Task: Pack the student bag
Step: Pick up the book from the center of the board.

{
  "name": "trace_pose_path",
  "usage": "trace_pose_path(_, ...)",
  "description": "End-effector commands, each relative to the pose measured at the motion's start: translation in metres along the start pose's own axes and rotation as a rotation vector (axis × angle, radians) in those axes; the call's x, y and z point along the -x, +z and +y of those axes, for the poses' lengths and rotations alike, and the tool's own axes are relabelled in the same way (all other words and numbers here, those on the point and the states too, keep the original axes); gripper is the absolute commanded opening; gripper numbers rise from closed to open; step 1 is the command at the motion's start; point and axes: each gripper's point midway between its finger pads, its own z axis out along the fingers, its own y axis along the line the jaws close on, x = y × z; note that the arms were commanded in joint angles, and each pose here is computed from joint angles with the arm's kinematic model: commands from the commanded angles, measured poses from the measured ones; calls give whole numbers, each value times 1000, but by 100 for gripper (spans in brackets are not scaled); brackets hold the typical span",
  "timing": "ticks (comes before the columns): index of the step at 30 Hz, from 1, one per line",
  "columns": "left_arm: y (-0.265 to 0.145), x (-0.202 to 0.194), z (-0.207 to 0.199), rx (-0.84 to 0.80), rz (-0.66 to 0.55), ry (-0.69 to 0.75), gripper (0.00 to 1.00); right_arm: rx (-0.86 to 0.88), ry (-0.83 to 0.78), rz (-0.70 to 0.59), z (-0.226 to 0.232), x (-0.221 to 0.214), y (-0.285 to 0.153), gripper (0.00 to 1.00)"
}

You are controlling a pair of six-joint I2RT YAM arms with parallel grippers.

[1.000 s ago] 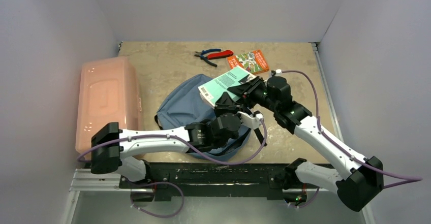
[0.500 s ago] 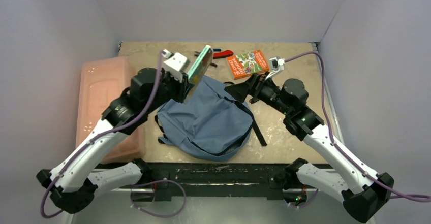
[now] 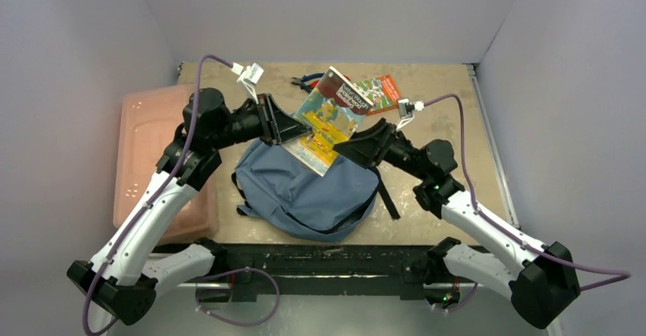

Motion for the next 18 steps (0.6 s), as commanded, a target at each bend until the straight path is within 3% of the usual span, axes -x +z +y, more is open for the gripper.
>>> trace_pose_path(1, -17, 41, -71, -343, -98, -73, 0, 198, -34, -35, 45, 11, -4, 99)
trace_pose_path(8, -22, 64, -86, -528, -134, -282, 0, 290, 102, -56, 60, 17, -3, 99)
trace_pose_path(18, -17, 86, -88, -657, -170, -438, 0, 439, 232, -119, 84, 34, -9, 99)
